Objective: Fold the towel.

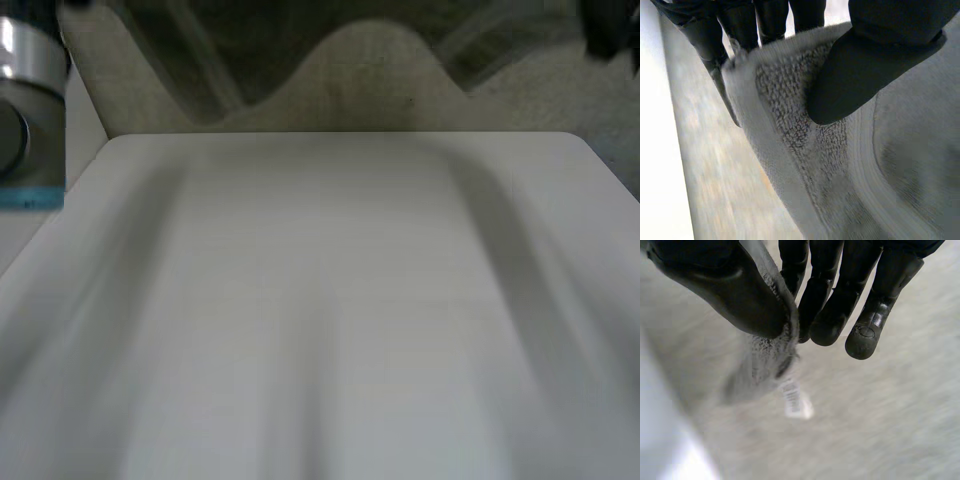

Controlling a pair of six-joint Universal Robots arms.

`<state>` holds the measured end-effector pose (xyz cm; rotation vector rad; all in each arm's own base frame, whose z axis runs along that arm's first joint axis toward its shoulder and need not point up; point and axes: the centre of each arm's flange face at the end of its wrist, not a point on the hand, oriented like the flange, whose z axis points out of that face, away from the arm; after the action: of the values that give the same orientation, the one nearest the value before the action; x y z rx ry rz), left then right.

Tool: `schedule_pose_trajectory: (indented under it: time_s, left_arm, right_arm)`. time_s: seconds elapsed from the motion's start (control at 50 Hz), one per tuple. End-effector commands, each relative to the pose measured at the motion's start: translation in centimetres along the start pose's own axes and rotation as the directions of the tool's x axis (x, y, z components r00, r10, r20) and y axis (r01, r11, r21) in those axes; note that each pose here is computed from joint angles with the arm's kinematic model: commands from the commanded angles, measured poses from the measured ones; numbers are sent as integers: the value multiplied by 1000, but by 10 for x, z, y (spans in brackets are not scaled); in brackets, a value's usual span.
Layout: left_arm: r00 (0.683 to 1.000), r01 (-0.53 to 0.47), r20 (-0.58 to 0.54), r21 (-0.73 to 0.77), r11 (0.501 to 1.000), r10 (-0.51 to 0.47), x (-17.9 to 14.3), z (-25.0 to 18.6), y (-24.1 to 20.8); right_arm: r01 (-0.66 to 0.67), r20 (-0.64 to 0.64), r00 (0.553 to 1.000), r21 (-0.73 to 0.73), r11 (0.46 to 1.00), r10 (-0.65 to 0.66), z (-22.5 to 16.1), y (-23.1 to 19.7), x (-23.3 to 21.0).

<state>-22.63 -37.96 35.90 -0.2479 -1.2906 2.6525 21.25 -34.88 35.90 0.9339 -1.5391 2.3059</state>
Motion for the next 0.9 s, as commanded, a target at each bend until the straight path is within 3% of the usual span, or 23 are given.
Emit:
schedule_pose_trajectory:
  time_s: [0.02,0.16,0.26,0.56,0.66,0.7,0.72,0.76,0.8,0.82,0.86,0.9]
  left_arm:
    - [1000,-7,-18,-290,957,2,-8,-69,65]
    - [991,-6,-117,-490,872,-59,-5,-148,116]
    - [987,-2,-137,-542,840,-86,-1,-175,130]
    - [995,-58,-103,-583,810,-3,-29,-170,102]
    - [997,-50,-72,-627,778,6,-40,-174,93]
    - [999,-33,-53,-674,738,-4,-44,-180,83]
    - [999,-33,-53,-674,738,-4,-44,-180,83]
    - [998,-11,-56,-725,689,-42,-42,-188,67]
    - [994,2,-69,-750,662,-80,-38,-194,58]
    - [994,2,-69,-750,662,-81,-38,-194,58]
    - [977,32,-102,-796,604,-186,-25,-208,43]
    - [966,42,-115,-813,581,-231,-20,-216,38]
  right_arm:
    - [4,245,967,-291,957,71,-49,58,-58]
    - [64,370,925,-376,924,87,-85,99,-101]
    - [83,415,903,-418,905,109,-103,120,-122]
    - [78,377,923,-390,918,82,-104,102,-104]
    - [87,393,916,-391,916,81,-111,85,-95]
    - [98,411,908,-403,910,85,-115,80,-92]
    - [127,441,894,-418,899,79,-121,75,-90]
    - [179,489,870,-447,876,72,-130,75,-86]
    - [317,642,761,-494,810,93,-157,72,-84]
    - [318,642,761,-494,809,94,-157,72,-84]
    - [425,762,626,-512,747,166,-181,67,-76]
    - [438,780,602,-502,745,172,-181,66,-72]
